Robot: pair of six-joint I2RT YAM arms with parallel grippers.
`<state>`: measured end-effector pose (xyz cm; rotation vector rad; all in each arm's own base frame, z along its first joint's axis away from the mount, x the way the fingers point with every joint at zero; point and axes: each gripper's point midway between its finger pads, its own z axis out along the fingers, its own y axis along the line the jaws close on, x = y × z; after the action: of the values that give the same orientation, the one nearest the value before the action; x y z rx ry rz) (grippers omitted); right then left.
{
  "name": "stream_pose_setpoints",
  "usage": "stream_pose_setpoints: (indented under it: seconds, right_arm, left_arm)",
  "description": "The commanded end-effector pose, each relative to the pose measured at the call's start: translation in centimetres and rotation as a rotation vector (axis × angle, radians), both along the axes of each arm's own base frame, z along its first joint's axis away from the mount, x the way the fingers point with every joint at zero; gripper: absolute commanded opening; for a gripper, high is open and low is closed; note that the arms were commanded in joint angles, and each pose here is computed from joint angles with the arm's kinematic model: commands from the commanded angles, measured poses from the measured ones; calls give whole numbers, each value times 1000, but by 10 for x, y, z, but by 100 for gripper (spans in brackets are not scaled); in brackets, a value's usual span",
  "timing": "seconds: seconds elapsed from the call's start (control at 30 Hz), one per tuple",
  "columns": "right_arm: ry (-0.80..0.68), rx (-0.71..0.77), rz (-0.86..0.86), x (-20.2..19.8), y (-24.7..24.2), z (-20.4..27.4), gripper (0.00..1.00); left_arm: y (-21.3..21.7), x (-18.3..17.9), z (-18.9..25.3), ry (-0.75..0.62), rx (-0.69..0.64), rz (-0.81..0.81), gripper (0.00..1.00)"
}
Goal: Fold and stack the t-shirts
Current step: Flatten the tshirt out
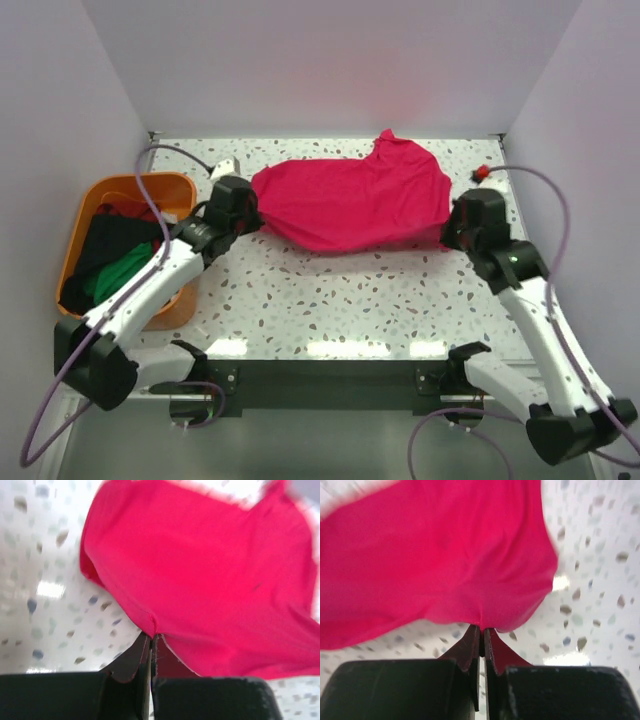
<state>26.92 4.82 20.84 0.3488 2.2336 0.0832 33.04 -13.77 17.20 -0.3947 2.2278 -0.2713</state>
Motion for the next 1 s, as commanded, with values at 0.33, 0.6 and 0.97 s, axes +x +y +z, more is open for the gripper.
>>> stream_pose_setpoints:
  seconds: [0.33, 0.6, 0.97]
  right_arm:
    - [-812, 15, -127, -125, -75, 341, 0]
    - [-972, -18, -80, -140, -76, 408, 0]
    - [-650, -341, -164, 52, -46, 312, 0]
  left_arm:
    - [38, -94, 365, -815, -273, -104, 0]
    - [44, -120, 423, -944, -294, -157, 0]
    - [57, 47, 291, -594, 87, 214, 0]
